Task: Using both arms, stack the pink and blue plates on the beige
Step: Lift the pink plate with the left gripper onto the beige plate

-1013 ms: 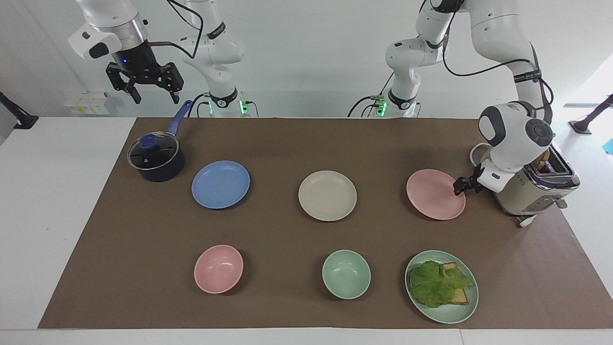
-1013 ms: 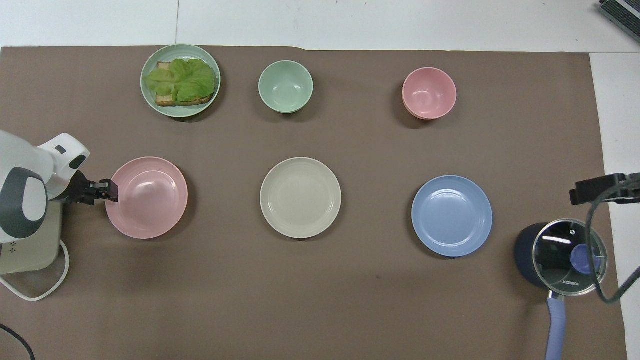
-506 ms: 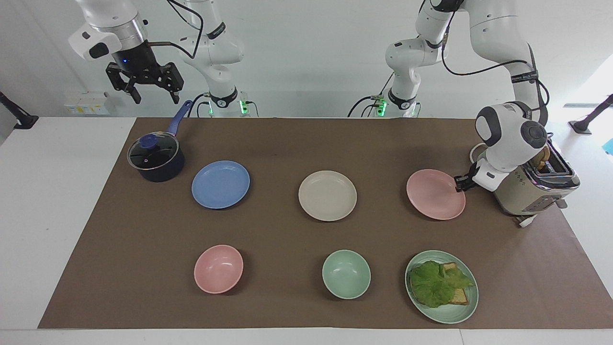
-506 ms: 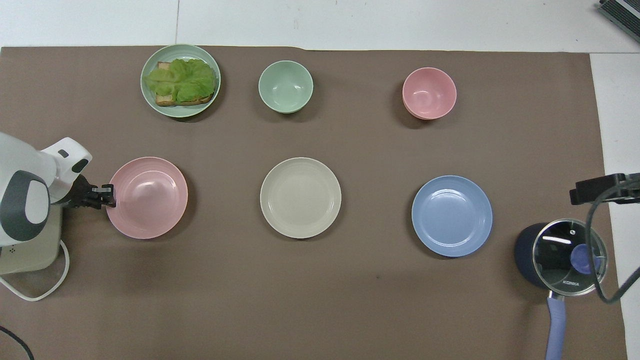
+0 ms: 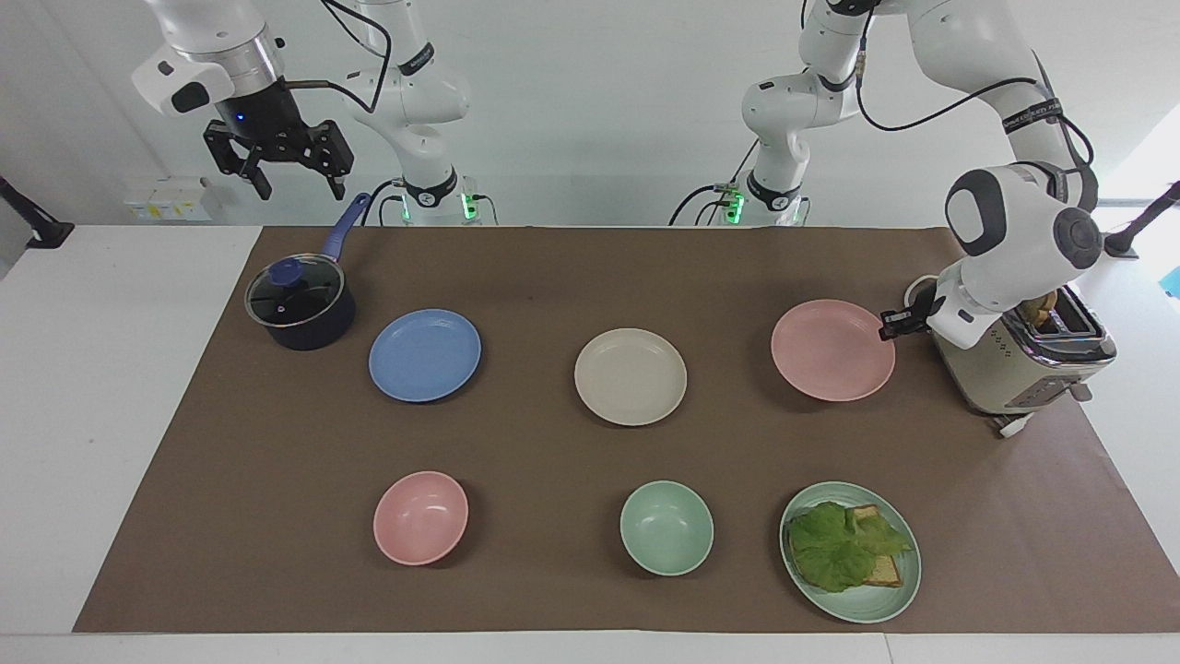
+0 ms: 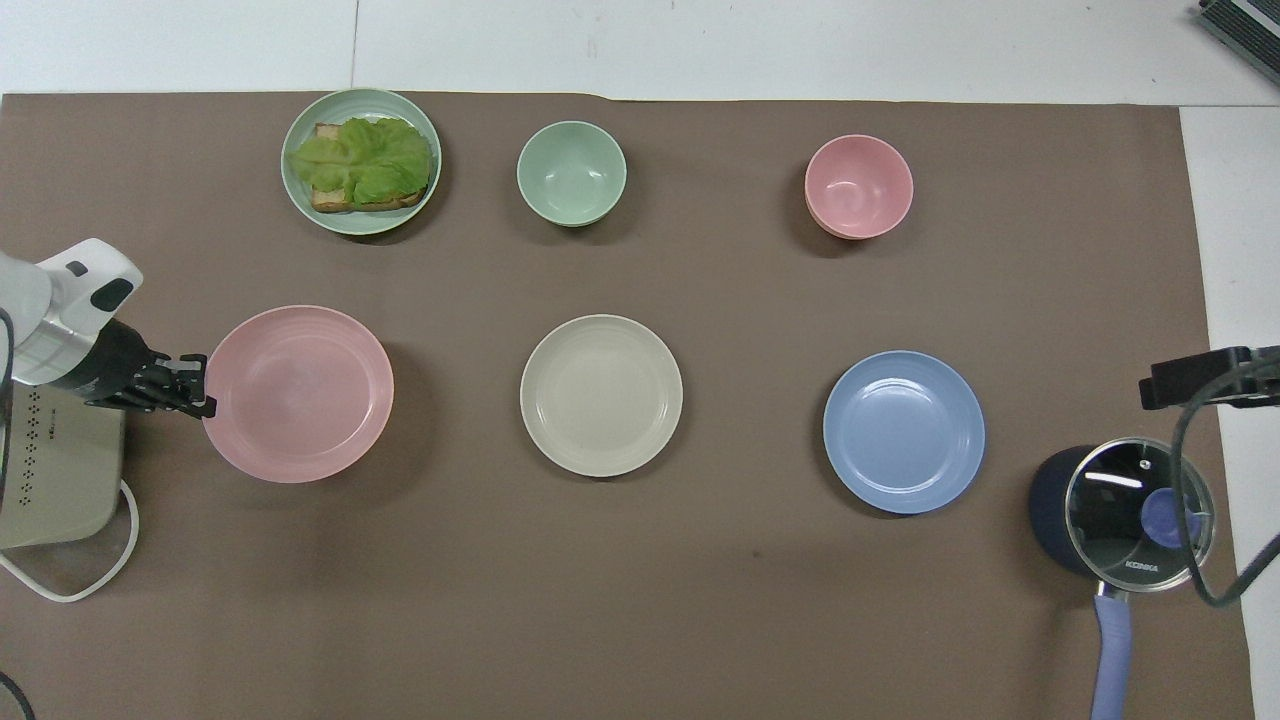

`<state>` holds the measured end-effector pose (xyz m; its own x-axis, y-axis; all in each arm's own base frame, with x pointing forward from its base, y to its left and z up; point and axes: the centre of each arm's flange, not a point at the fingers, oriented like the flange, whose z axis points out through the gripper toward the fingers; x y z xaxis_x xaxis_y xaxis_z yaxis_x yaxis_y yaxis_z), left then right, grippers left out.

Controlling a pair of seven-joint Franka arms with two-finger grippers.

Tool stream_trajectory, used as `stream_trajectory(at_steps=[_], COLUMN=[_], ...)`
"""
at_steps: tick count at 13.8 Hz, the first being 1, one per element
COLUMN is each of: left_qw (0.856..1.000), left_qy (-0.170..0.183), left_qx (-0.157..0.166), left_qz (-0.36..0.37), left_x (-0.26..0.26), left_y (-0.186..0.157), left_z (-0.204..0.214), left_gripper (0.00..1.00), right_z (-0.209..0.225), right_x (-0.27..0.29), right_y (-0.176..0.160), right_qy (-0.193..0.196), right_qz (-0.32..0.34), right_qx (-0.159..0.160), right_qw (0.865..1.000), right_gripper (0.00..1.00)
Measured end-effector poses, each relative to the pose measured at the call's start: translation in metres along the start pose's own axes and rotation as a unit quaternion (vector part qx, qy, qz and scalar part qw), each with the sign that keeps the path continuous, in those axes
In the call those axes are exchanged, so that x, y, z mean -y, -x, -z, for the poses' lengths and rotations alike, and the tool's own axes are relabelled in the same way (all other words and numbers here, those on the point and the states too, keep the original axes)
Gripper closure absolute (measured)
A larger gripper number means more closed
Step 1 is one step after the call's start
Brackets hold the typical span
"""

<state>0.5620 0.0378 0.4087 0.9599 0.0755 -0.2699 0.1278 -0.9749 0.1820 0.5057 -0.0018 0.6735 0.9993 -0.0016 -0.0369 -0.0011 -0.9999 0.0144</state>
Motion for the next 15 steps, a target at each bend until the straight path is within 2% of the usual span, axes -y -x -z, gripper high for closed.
stream_trajectory(at_steps=[2,5,10,15], left_qw=[0.999,0.998,0.999,0.999], left_qy=[0.031,0.053,0.039,0.034], left_qx=[0.003,0.016,-0.004,-0.031], left_qz=[-0.007,-0.011,0.006,0.011], left_x=[-0.021,-0.096,-0.224,-0.296], left_y=[0.002,0.008,0.035,0.065], left_z=[0.000,-0.015,-0.041,-0.079], left_gripper=[0.95,0.95,0.95,0.95], right_z=[0.000,0.000,0.000,0.000], right_x=[0.000,0.000,0.000,0.000], right_y=[0.000,0.000,0.000,0.000], right_qy=[0.000,0.000,0.000,0.000], right_qz=[0.000,0.000,0.000,0.000], right_qx=[0.000,0.000,0.000,0.000], right_qw=[1.000,1.000,1.000,1.000], right_gripper=[0.00,0.00,0.00,0.00])
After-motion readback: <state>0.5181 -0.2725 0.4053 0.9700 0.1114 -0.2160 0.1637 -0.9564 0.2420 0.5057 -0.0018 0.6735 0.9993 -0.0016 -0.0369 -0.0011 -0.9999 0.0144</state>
